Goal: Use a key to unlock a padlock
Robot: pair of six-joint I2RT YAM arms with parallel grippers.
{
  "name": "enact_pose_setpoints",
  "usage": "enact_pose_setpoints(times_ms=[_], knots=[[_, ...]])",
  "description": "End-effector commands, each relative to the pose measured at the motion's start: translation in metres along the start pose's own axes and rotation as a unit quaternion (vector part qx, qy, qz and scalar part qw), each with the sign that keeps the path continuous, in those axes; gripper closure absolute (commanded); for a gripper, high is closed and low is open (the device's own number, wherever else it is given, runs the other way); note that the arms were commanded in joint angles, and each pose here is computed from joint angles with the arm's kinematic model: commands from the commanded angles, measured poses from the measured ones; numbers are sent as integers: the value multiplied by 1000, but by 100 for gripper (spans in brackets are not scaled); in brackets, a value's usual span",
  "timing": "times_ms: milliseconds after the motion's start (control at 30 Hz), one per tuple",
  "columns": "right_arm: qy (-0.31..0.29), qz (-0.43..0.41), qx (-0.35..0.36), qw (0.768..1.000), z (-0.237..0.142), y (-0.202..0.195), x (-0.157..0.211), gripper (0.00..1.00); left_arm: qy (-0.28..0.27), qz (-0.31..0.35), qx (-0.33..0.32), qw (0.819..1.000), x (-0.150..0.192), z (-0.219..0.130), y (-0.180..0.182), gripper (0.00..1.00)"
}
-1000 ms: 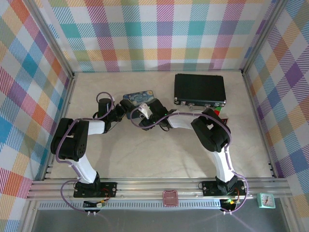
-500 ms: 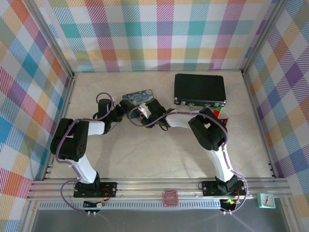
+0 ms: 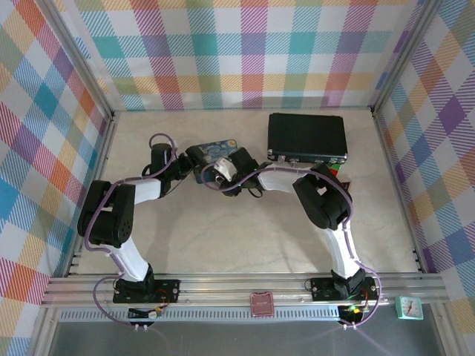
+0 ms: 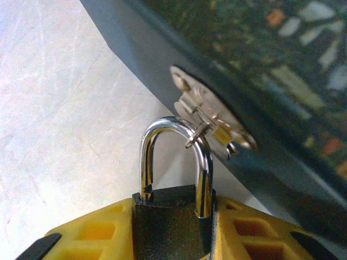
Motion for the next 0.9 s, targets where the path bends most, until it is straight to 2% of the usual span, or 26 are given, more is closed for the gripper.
enact_pose_setpoints(times_ms=[0,300,533,733,867], knots=[[-7,-23,-64,998,-20,16,-14,91,3,24,11,1000,-8,1,-9,21],[-16,-54,-81,995,-10,12,-33,91,39,23,33,998,6,16,-6,27],[14,-86,-78,993,1,11,-37,92,56,29,59,996,2,28,-19,27],[10,-38,-137,990,-2,27,-42,92,65,35,74,995,-1,39,-25,27],[-2,-2,-128,992,-4,28,-42,92,58,39,78,995,-12,39,-31,26]])
Point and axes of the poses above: each hand's point on the last joint's axis, 136 mm out from that joint toward the fingers, its own z axis out along the fingers, its own y axis along the line the jaws close on, x = y × z, the point moved 2 cm from there along -z, back along the fingers
